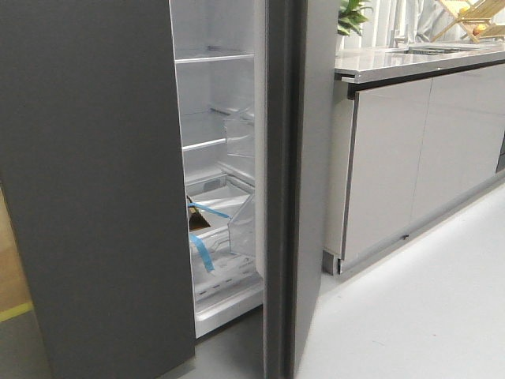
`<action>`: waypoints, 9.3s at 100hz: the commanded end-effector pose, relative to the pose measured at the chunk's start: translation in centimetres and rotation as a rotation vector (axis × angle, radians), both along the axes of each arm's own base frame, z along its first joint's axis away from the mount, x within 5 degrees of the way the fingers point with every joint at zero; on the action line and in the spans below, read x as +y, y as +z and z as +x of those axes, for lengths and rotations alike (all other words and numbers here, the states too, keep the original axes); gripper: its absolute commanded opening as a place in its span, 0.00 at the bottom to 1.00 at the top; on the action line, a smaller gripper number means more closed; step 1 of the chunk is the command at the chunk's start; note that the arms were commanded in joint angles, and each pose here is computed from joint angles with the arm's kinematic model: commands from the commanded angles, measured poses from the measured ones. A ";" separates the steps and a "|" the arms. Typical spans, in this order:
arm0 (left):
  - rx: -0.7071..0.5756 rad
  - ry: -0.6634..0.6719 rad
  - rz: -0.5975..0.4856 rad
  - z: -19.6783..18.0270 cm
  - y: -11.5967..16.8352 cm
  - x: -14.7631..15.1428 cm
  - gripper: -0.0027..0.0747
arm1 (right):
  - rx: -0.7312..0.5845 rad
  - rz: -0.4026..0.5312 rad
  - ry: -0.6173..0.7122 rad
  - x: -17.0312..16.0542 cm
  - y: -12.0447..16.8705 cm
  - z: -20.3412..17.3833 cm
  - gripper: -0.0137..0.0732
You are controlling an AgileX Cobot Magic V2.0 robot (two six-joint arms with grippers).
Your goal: Close fridge door
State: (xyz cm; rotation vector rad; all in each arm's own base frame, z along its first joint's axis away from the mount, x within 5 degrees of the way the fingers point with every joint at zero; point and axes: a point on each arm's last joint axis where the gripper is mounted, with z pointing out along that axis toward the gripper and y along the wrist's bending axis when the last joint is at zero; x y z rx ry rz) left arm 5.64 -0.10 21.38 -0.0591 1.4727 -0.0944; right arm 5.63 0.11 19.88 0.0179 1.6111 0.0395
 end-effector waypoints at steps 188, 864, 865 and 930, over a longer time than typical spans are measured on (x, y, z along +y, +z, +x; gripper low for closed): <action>-0.030 -0.005 -0.006 0.2 -0.4 0.0 0.01 | -0.072 -0.010 -0.013 -0.1 0.3 0.0 0.07; -0.030 -0.005 -0.006 0.2 -0.4 0.0 0.01 | -0.236 0.040 0.276 6.4 27.6 16.2 0.07; -0.030 -0.005 -0.006 0.2 -0.4 0.0 0.01 | -0.236 0.040 0.278 6.5 27.6 16.2 0.07; -0.030 -0.005 -0.006 0.2 -0.4 0.0 0.01 | -0.246 0.067 0.386 9.9 26.6 17.7 0.07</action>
